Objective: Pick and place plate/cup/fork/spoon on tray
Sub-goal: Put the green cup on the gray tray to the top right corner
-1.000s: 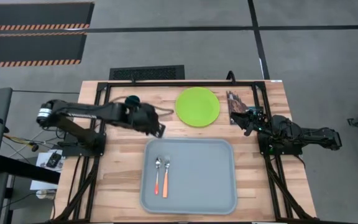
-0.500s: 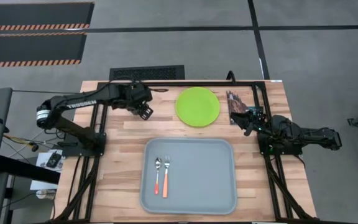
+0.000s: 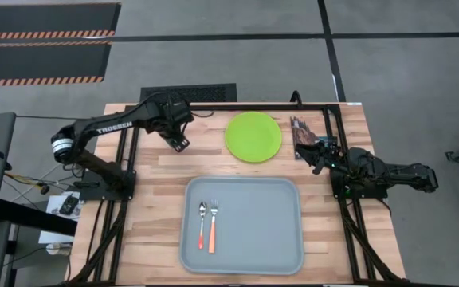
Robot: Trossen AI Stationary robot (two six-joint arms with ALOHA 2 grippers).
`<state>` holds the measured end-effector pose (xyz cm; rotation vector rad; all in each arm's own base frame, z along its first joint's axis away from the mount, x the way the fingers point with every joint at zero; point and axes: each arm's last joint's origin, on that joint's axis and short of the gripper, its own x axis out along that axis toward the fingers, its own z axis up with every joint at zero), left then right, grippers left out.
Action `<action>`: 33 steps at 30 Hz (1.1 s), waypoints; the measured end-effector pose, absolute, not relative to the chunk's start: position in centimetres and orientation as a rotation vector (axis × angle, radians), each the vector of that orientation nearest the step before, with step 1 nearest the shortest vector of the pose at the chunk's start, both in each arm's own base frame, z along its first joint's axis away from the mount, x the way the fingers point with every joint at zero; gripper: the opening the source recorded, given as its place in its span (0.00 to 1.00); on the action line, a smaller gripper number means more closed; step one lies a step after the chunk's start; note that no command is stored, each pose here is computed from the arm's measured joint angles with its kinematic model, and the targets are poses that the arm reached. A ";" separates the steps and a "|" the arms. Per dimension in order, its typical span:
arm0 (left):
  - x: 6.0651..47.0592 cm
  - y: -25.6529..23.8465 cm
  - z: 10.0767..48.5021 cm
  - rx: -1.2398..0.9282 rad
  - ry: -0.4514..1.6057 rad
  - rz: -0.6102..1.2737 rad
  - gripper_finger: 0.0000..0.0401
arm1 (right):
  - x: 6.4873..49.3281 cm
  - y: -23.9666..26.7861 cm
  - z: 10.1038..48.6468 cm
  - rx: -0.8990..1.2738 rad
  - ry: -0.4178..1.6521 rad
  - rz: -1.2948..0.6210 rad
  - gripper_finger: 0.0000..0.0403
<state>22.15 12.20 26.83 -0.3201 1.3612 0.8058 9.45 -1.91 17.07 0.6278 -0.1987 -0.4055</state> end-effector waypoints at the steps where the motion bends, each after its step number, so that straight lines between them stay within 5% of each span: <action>1: 22.0 12.2 26.4 -0.323 1.377 0.804 0.65 | 9.5 -1.9 17.1 0.628 -0.199 -0.406 0.43; 15: 21.8 12.7 24.4 -0.289 1.380 0.750 0.62 | 9.5 -1.9 17.1 0.626 -0.198 -0.406 0.43; 27: 21.1 13.1 22.2 -0.295 1.391 0.795 0.39 | 9.5 -1.9 17.1 0.651 -0.204 -0.404 0.43; 33: 21.1 13.1 22.3 -0.275 1.388 0.815 0.18 | 9.5 -1.9 17.1 0.651 -0.205 -0.404 0.43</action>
